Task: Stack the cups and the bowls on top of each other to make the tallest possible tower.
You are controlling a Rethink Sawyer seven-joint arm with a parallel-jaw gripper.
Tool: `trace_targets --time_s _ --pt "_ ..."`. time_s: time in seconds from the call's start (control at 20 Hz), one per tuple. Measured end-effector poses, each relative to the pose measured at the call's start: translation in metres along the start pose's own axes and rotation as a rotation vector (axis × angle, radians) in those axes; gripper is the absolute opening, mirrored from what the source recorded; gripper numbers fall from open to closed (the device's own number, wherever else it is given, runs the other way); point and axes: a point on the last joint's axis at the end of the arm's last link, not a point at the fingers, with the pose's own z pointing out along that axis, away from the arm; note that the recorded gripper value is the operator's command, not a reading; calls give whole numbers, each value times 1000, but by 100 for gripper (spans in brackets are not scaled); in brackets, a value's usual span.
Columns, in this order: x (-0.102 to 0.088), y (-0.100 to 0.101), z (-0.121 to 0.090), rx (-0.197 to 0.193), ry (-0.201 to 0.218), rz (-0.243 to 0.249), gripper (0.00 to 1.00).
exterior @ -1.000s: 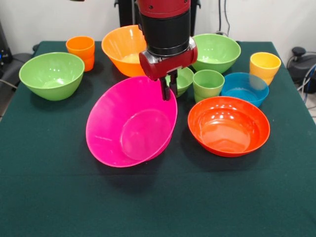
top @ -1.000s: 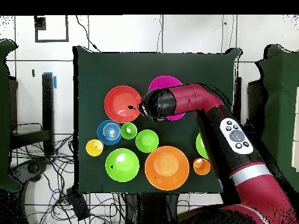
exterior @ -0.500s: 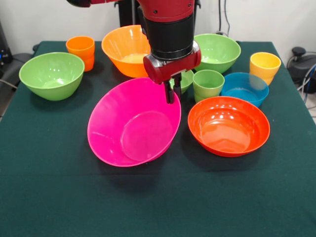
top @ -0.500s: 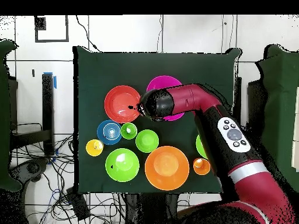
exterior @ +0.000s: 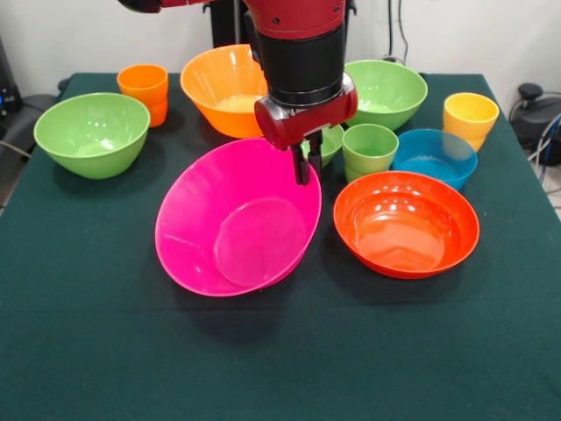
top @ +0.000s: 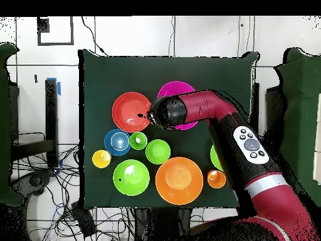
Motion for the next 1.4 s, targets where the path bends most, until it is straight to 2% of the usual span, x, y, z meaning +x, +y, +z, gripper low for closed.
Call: trace_targets --time_s 0.7,1.4 --pt "5 6 6 8 25 -7 0" --pt "10 8 9 6 27 -9 0"
